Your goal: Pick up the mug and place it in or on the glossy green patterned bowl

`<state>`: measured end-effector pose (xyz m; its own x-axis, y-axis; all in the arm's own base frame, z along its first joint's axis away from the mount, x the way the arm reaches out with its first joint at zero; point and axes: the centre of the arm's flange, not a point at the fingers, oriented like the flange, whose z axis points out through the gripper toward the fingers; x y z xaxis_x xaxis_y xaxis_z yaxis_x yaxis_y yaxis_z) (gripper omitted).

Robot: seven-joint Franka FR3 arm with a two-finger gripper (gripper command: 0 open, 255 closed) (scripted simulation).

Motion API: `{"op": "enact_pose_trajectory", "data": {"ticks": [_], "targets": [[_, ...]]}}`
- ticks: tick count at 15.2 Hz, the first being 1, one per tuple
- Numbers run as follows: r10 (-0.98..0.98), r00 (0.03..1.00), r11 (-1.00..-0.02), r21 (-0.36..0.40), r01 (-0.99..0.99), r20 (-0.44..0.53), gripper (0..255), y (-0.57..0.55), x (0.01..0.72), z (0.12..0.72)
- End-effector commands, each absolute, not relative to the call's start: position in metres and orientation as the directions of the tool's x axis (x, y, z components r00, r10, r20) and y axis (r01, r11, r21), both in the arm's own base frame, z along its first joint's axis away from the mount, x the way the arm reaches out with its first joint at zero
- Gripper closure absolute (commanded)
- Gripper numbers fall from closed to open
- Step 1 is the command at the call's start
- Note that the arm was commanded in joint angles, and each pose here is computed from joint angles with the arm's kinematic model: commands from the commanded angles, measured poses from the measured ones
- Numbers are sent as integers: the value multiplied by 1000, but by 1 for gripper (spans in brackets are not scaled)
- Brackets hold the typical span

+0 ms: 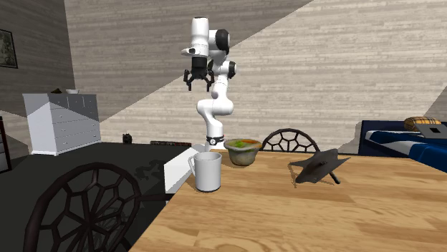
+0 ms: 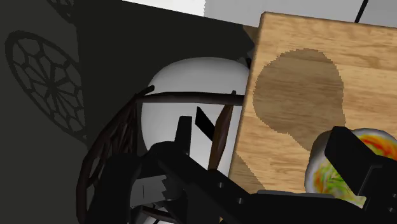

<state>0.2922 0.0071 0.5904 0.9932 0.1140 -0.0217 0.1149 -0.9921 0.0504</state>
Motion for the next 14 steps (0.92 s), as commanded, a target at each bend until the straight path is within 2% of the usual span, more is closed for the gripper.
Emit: {"op": "enact_pose_trajectory", "data": {"ticks": [1,14], "targets": [[114,993,-992,50,115,-22,0,7,292,590],[123,992,-991,58,124,-17,0,84,425,514]]}}
